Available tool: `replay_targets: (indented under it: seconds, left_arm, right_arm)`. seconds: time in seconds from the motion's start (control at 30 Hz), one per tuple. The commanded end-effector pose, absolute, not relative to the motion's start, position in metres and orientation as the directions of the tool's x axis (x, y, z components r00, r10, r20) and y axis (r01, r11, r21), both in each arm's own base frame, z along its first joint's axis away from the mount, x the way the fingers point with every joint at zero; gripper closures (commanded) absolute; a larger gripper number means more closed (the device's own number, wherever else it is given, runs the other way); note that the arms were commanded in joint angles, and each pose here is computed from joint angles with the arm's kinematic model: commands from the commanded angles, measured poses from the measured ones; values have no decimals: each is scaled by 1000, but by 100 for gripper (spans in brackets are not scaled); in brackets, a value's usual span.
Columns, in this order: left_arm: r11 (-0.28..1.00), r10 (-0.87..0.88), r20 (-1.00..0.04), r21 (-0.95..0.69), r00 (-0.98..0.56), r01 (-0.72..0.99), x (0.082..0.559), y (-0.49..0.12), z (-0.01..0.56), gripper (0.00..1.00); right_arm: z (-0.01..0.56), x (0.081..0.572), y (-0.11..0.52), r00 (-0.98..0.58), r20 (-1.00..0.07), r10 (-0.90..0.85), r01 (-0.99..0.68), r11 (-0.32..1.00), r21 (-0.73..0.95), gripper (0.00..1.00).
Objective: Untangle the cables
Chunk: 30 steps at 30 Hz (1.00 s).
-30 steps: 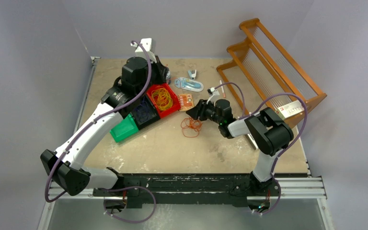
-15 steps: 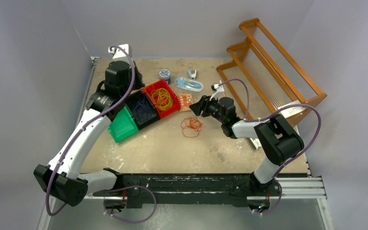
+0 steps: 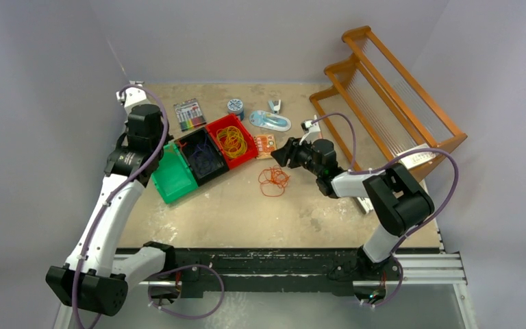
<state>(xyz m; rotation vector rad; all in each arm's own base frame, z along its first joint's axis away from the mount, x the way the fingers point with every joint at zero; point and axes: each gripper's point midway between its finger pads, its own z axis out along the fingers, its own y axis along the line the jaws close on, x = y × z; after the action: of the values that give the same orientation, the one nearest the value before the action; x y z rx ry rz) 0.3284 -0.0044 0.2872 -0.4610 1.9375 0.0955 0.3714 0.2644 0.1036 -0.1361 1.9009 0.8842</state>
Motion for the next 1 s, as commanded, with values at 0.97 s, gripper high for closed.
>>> replay_targets:
  seconds: [0.97]
  left_arm:
    - [819,-382,-793,-51,-475,-572,330,39,160,100]
  right_arm:
    - [109,376,272,-488,-830,271,-479,711,514,46]
